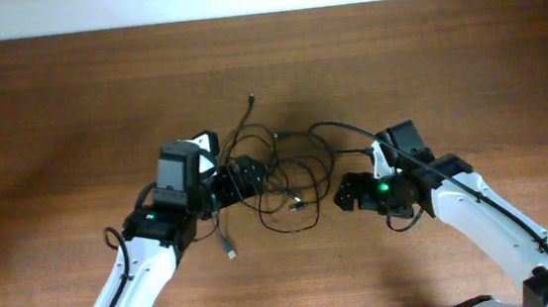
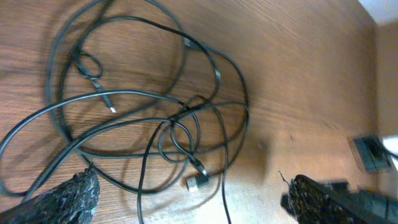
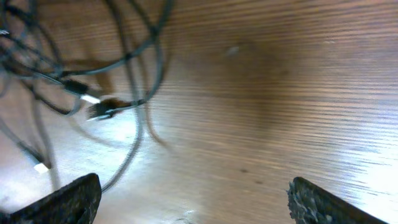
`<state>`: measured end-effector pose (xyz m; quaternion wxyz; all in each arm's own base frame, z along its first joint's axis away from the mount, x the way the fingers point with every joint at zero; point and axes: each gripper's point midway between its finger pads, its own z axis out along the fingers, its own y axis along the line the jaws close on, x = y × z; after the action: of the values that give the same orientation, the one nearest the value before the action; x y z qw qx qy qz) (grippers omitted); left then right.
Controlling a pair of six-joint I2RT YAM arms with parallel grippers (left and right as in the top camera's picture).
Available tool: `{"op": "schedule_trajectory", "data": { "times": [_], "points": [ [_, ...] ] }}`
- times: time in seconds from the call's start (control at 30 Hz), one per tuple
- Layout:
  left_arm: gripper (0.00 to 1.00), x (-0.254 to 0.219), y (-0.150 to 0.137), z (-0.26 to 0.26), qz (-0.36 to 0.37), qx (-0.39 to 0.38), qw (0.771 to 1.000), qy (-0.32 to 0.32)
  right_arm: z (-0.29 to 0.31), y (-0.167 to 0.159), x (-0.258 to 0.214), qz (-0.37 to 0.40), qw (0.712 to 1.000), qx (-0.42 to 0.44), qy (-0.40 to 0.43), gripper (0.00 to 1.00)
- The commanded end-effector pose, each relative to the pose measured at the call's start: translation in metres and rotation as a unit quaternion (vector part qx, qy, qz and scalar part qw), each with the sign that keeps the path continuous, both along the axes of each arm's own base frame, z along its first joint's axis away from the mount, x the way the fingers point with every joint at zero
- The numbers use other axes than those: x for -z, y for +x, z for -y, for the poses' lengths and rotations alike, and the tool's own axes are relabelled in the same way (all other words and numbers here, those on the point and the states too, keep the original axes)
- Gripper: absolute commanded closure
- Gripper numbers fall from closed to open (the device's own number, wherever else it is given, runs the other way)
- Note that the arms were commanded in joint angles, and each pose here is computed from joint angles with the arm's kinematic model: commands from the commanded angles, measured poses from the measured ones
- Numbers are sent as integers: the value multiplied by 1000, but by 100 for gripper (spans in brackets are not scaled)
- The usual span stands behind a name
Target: Untangle cables
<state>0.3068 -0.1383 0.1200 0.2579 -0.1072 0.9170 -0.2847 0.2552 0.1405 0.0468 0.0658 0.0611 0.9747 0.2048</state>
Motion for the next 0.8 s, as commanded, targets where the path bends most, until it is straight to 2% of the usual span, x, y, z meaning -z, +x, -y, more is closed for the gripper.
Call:
{"op": "schedule_trajectory", "data": {
  "times": [0.0,0.03,0.1,0.13,0.17,0.23,0.27,0.33,0.37,0.43,0.5,0.57,0.6,0.63,0.67,0.7,0.73,0.77],
  "points": [
    [25,-3,6,6,13,-44,999,19,9,4,4,10,999,6,-31,3],
    [38,-2,4,19,17,-25,999,17,9,4,4,10,999,6,-31,3],
    [47,6,2,39,7,-17,1000,9,9,4,4,10,999,6,-32,3],
    [55,16,1,41,-19,-52,998,2,9,4,5,9,999,6,-32,3],
    [60,34,0,40,-61,-116,991,-7,11,3,5,8,999,6,-36,3],
    [74,62,-3,44,-127,-196,972,-35,12,3,6,9,999,7,-40,2],
    [77,70,-4,52,-148,-206,966,-49,12,3,7,7,999,7,-40,2],
    [78,90,-5,74,-183,-193,961,-79,12,3,8,5,999,7,-41,2],
    [73,96,-5,78,-191,-191,959,-84,12,3,8,4,999,7,-41,2],
    [71,113,-7,77,-218,-218,948,-85,12,3,8,4,999,7,-41,2],
    [78,126,-11,75,-236,-233,940,-79,12,3,8,5,999,7,-41,2],
    [79,128,-9,72,-232,-239,940,-73,12,3,8,5,999,7,-41,2],
    [70,128,-7,68,-223,-247,941,-68,12,3,8,5,999,7,-41,2],
    [50,129,-4,63,-213,-258,941,-58,12,3,8,5,999,7,-41,2],
    [49,130,-4,61,-212,-260,940,-55,12,3,8,5,999,7,-41,2],
    [55,131,-5,62,-213,-260,940,-52,12,3,8,5,999,7,-41,2],
    [72,134,-6,61,-213,-257,941,-47,12,3,8,5,999,7,-41,2],
    [100,135,-6,62,-206,-245,947,-37,12,3,8,5,999,7,-41,2]
  ]
}}
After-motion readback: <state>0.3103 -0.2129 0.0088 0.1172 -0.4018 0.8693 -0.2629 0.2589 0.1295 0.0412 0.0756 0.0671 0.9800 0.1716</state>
